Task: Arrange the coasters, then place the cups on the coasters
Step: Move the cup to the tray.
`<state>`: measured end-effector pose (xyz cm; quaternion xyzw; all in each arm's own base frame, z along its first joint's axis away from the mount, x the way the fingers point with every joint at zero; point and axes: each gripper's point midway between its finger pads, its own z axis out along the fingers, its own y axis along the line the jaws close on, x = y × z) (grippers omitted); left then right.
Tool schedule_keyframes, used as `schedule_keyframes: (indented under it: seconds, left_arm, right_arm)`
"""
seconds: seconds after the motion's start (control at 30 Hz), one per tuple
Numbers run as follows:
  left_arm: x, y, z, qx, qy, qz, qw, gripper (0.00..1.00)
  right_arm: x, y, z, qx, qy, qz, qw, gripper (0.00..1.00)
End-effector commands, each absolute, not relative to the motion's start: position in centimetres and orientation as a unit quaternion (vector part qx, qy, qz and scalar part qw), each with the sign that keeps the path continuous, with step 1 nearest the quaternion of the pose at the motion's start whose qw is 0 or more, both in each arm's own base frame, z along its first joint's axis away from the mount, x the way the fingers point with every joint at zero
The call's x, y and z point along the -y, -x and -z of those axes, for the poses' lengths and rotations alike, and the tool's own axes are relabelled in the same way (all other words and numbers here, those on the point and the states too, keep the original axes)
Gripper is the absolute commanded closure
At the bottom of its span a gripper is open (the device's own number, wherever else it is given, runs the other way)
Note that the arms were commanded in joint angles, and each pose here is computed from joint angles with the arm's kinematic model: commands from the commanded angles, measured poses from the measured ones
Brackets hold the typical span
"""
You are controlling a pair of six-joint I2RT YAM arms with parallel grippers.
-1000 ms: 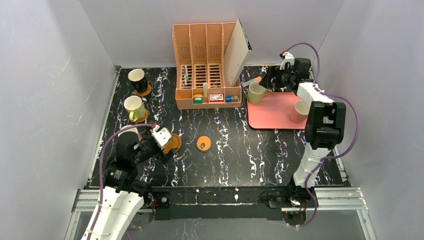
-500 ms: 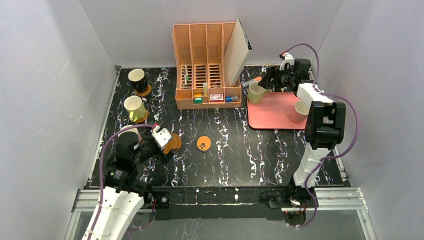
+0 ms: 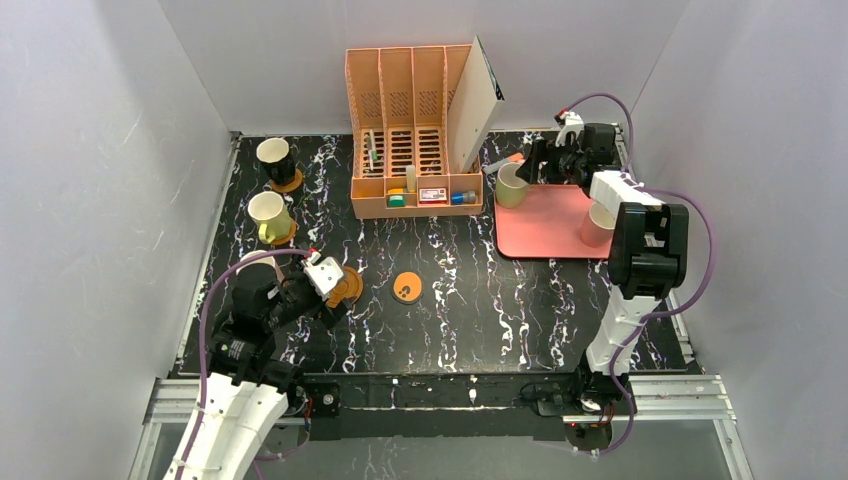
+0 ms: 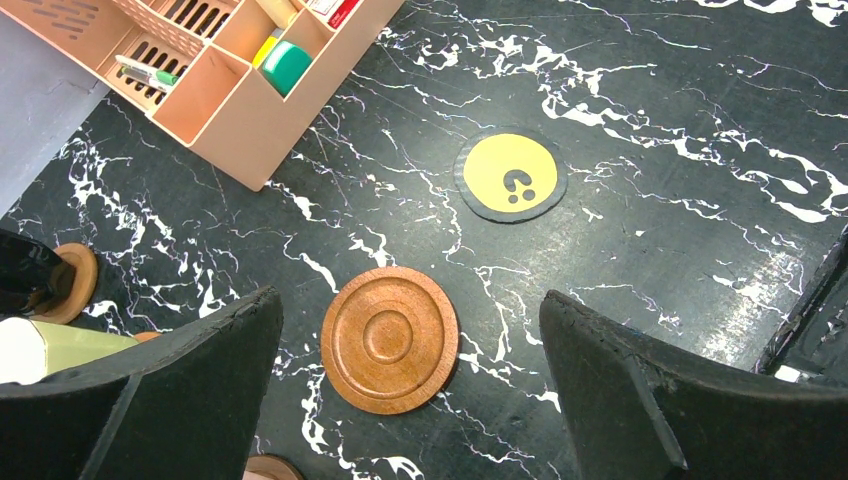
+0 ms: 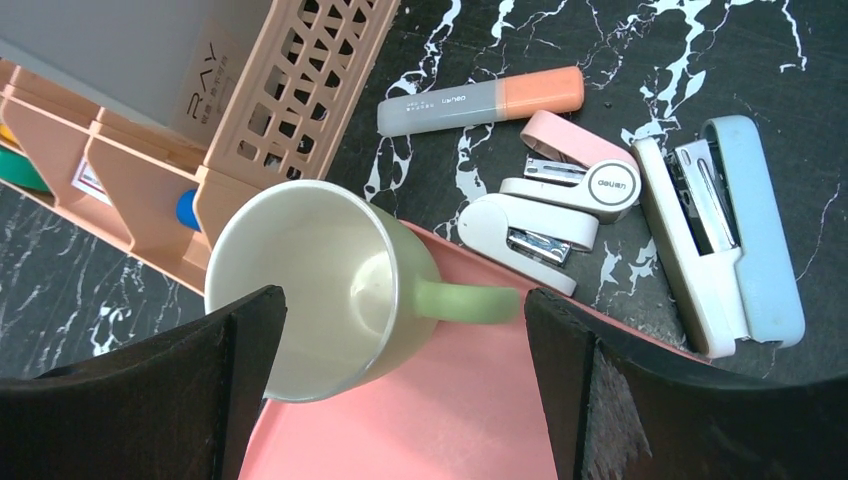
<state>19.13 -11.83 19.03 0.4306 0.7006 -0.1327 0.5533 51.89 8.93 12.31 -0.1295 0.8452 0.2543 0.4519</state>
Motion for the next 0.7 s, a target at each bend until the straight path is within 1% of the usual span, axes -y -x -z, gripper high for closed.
schedule_keyframes:
  seconds: [0.0,0.4,0.53,0.67]
  left_arm:
    - [11.9,-18.7,-18.3,-0.704,-0.435,0.141,0.543,0.02]
    - [12.0,-18.7,-17.9,-0.706,-0.44,0.145,0.536,0.02]
    - [12.0,-18.7,-17.9,-0.706,-0.441,0.145,0.535,0.02]
    - [12.0,-18.6,-17.9,-0.706,-0.441,0.145,0.535,0.02]
  right_arm:
    - [-10.8,-52.8,-15.3,-0.822,0.183,-0.216,0.495,0.02]
    - [-12.2,-53.9,-13.7,-0.837,0.221,-0.134,0.482,0.02]
    - [-12.7,-53.8,-13.6,-0.836,0.227,-0.139,0.48,0.02]
    - [-13.1,-53.3,-12.8,-0.844,0.228,-0.156,0.461,0.02]
